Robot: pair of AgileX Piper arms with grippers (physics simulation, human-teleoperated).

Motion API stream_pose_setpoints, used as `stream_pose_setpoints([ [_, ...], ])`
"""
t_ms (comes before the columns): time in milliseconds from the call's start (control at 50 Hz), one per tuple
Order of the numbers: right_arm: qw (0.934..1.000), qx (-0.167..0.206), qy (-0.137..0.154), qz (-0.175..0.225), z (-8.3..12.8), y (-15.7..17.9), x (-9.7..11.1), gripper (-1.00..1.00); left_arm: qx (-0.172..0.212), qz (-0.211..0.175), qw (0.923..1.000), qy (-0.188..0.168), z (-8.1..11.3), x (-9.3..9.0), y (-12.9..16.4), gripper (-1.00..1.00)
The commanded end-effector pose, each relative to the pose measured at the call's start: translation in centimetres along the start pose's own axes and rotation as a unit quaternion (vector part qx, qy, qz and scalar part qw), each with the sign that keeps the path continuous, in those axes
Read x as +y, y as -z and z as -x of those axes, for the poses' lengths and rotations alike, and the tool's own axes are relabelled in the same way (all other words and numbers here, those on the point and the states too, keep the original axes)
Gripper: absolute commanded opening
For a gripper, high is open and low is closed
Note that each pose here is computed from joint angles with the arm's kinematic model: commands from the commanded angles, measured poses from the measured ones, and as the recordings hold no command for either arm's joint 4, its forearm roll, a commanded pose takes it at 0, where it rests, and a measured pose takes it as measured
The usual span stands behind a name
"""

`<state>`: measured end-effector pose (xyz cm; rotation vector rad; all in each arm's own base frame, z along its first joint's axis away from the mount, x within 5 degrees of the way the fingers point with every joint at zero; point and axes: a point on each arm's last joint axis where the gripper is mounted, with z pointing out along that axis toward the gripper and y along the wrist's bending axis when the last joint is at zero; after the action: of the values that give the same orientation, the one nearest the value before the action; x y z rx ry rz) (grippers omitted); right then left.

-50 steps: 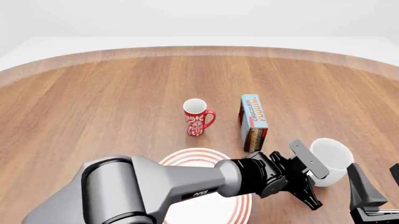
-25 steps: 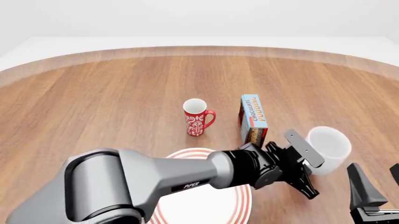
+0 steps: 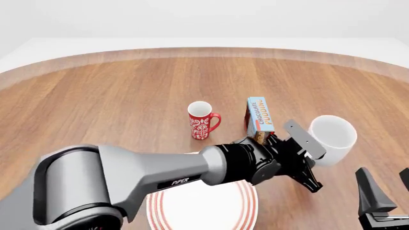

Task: Pick up the white mug and put it on the plate, and put the chocolate pudding to the right of the plate.

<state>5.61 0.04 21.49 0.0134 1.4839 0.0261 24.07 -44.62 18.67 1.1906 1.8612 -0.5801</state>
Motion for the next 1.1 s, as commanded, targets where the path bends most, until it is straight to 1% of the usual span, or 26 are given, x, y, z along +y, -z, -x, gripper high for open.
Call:
stream_pose_setpoints([
  [20,1.0000,-0.001,0.001,0.000,-0.1,0.0,0.0,1.00,-0.023,0.007,0.9997,-0.003,1.0,0.7,2.0,-1.00],
  [140,1.0000,-0.001,0.001,0.000,-0.1,0.0,0.0,1.00,-0.032,0.013,0.9994,0.002,0.9,1.3,3.1,-1.00],
  [240,1.0000,-0.001,0.002,-0.001,-0.1,0.0,0.0,1.00,-0.036,0.014,0.9992,0.002,0.6,1.3,4.0,-1.00],
  [360,1.0000,-0.002,0.002,-0.001,-0.1,0.0,0.0,1.00,-0.044,0.018,0.9989,0.002,0.8,1.7,5.1,-1.00],
  [720,1.0000,-0.003,0.003,-0.001,0.0,0.0,0.0,1.00,-0.061,0.020,0.9980,0.000,0.1,1.5,8.7,-1.00],
  [840,1.0000,-0.004,0.003,-0.001,0.0,0.0,0.0,1.00,-0.063,0.015,0.9979,-0.002,-0.3,1.0,9.3,-1.00],
  [1100,1.0000,-0.004,0.003,-0.001,0.0,0.0,0.0,1.00,-0.074,0.016,0.9972,-0.002,-0.7,1.0,11.3,-1.00],
])
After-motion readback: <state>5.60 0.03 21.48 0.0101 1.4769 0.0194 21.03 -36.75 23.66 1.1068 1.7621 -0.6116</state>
